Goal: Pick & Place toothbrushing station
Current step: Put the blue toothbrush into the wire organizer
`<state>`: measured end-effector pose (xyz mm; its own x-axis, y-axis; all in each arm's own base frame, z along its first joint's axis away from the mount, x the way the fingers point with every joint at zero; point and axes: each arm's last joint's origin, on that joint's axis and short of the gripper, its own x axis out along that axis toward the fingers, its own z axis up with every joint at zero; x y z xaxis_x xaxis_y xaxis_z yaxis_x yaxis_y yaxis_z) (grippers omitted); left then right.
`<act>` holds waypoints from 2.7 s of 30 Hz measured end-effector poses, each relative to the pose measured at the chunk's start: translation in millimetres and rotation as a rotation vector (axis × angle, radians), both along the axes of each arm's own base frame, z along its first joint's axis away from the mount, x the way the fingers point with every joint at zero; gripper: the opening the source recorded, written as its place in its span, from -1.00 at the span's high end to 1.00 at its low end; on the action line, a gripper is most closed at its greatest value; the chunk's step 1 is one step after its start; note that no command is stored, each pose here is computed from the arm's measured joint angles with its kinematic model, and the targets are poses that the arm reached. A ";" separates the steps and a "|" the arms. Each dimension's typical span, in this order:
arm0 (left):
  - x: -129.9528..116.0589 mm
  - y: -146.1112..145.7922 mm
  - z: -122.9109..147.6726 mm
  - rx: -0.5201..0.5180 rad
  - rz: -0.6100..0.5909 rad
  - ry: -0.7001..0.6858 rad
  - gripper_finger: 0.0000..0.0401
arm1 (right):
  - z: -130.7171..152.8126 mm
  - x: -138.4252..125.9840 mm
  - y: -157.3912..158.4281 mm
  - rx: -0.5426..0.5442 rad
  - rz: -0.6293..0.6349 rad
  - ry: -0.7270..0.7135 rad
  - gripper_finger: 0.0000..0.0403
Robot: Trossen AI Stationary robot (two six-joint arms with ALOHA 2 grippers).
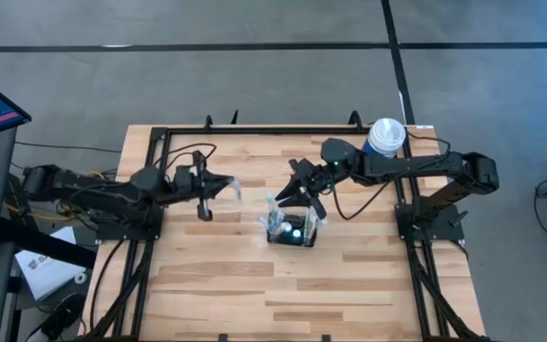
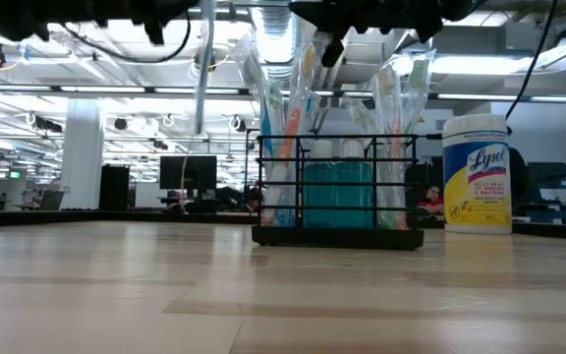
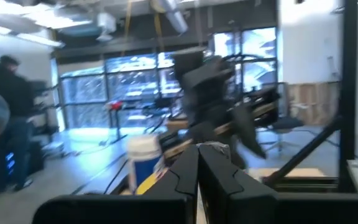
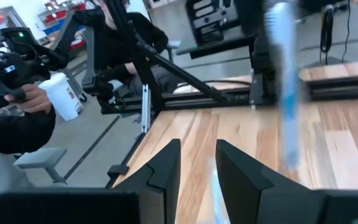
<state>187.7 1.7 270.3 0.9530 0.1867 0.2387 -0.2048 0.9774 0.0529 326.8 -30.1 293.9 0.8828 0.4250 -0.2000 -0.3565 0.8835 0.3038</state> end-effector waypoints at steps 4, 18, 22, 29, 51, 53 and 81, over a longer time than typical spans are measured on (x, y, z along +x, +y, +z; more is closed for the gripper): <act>1.4 -13.2 13.9 0.022 -0.055 -0.036 1.00 | 4.5 1.4 5.0 -0.007 0.015 -0.049 0.54; 37.2 -47.4 35.0 0.053 -0.157 -0.019 1.00 | 16.8 4.0 26.4 -0.028 0.082 -0.190 0.54; 52.4 -55.4 42.7 0.057 -0.174 -0.019 1.00 | 16.7 4.1 26.7 -0.044 0.085 -0.199 0.54; 70.9 -66.0 48.1 0.059 -0.197 -0.011 1.00 | 18.9 4.2 30.7 -0.053 0.098 -0.227 0.54; 85.1 -67.8 47.9 0.060 -0.193 -0.006 1.00 | 19.7 3.9 45.8 -0.113 0.151 -0.273 0.54; 85.8 -68.0 47.3 0.060 -0.193 -0.006 1.00 | 19.7 3.9 45.9 -0.113 0.150 -0.273 0.54; 103.4 -65.2 33.6 0.055 -0.169 -0.039 1.00 | -0.5 20.0 50.2 -0.110 0.160 -0.251 0.54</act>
